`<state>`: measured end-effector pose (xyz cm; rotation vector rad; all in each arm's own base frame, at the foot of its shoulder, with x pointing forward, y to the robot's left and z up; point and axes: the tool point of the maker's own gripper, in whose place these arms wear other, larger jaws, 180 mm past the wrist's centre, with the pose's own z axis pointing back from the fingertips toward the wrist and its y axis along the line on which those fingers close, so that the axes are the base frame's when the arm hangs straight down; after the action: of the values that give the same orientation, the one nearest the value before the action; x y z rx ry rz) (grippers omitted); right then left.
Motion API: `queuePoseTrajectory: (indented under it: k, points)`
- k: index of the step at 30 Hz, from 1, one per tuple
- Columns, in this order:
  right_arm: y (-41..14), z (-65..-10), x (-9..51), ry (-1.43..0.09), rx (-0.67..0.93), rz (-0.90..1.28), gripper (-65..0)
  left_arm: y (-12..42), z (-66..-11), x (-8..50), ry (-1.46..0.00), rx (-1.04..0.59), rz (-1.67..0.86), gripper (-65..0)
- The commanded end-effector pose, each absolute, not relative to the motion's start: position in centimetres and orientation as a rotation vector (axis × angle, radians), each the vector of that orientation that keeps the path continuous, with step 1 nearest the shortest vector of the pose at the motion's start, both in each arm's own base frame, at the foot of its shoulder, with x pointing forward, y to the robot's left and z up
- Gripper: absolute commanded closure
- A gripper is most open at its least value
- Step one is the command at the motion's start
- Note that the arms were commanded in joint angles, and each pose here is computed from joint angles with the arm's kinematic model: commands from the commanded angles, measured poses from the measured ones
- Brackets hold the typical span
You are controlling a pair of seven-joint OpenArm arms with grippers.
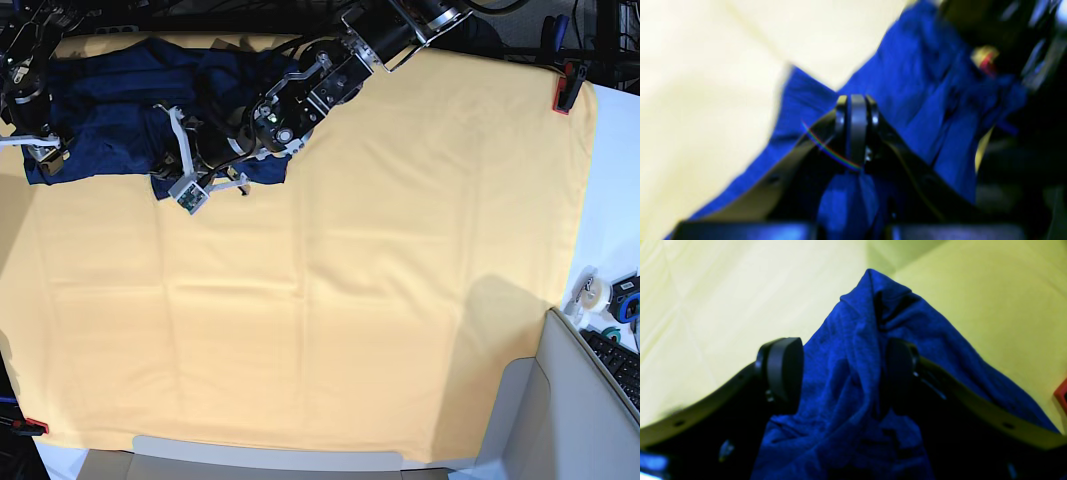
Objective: Fold the T-shirt properly
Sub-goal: 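Drag the folded bundle with the left gripper toward the right gripper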
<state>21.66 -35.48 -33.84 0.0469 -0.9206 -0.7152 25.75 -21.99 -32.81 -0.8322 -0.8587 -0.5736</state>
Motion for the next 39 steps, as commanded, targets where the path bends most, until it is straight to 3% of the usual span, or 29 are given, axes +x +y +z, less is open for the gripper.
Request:
queuePoseTrajectory:
  k: [1, 7, 17, 39]
  points:
    - [-35.9, -32.6, 22.2, -0.965, 0.032, -0.694, -38.3, -22.7, -29.6, 26.6, -0.945, -0.885, -0.56, -0.4]
    - [-35.9, -32.6, 22.2, -0.965, 0.032, -0.694, -38.3, -18.3, -28.5, 25.6, -0.979, -0.829, -0.633, -0.4]
    - [-35.8, -32.6, 22.2, -0.968, 0.04, -0.696, -38.3, -11.1, -34.0, 20.4, -0.685, -0.62, -0.791, -0.4]
    - [-35.0, -33.0, 22.5, -0.957, 0.056, -0.689, -38.3, -10.4, -35.5, 17.6, -0.607, -0.624, -0.721, -0.4]
